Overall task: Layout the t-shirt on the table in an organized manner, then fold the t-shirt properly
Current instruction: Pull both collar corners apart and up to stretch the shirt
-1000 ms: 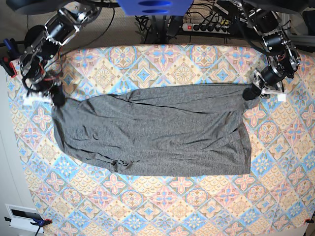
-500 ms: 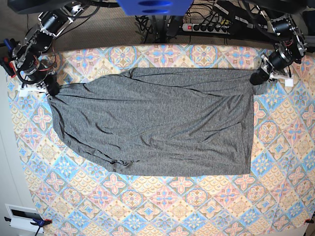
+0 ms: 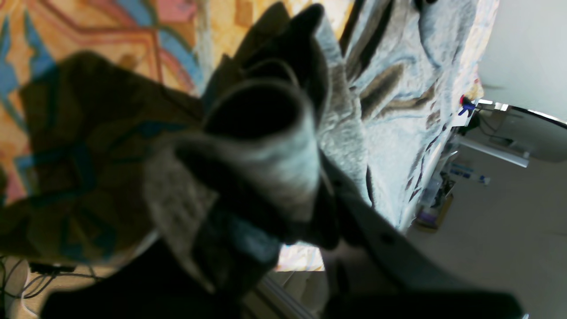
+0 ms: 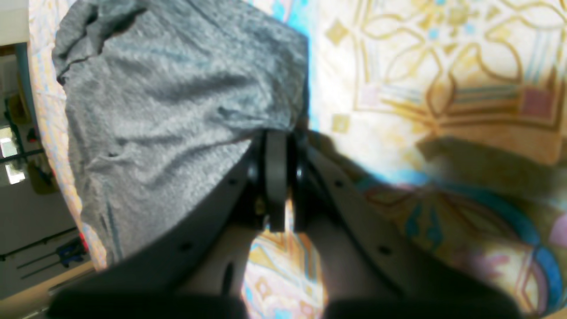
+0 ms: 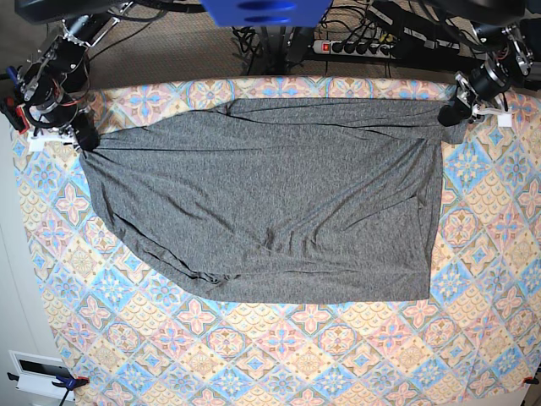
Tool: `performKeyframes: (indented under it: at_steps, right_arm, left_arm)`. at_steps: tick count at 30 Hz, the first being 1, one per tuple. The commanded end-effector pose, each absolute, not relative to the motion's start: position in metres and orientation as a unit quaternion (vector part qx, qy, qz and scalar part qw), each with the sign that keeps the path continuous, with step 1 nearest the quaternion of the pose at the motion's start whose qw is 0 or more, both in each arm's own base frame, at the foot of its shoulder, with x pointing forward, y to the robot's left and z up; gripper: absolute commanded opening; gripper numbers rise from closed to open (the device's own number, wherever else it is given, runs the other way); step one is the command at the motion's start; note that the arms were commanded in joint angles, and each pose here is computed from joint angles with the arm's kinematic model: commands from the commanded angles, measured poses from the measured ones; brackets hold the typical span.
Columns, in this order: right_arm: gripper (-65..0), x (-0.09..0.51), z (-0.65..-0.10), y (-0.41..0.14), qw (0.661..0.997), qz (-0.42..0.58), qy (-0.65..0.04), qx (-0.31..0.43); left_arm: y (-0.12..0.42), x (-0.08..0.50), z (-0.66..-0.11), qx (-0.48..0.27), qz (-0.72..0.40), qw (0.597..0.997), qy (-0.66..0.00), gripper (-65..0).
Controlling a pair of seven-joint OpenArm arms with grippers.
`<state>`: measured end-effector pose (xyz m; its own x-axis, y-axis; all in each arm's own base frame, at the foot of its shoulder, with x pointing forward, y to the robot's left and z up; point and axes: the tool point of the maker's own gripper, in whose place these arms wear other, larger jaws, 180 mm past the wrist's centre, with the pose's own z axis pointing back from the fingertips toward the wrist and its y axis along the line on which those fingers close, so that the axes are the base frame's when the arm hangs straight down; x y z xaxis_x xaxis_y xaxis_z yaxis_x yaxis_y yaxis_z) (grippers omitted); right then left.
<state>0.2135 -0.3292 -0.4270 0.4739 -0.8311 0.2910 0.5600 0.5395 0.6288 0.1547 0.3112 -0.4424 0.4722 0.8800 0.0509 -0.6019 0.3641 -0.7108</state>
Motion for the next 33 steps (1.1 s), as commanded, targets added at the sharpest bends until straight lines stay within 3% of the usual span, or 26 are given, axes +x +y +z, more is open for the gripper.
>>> performKeyframes:
  at_steps: [1,19,33]
  right_arm:
    - [-65.0,0.219,-0.415,-0.347,0.825,-0.417,-0.320,0.209]
    - [-65.0,0.215,-0.404,-0.350,0.831,-0.403,-0.331,0.193]
    - [-65.0,0.208,-0.400,-0.357,0.830,-0.407,-0.336,0.181]
  left_arm:
    - [0.324,0.132,-0.454,-0.271,0.470,0.819,-0.188,-65.0]
    - [0.325,0.124,-0.456,-0.266,0.476,0.818,-0.181,-65.0]
    - [0.336,0.130,-0.429,-0.234,0.482,0.815,-0.222,-65.0]
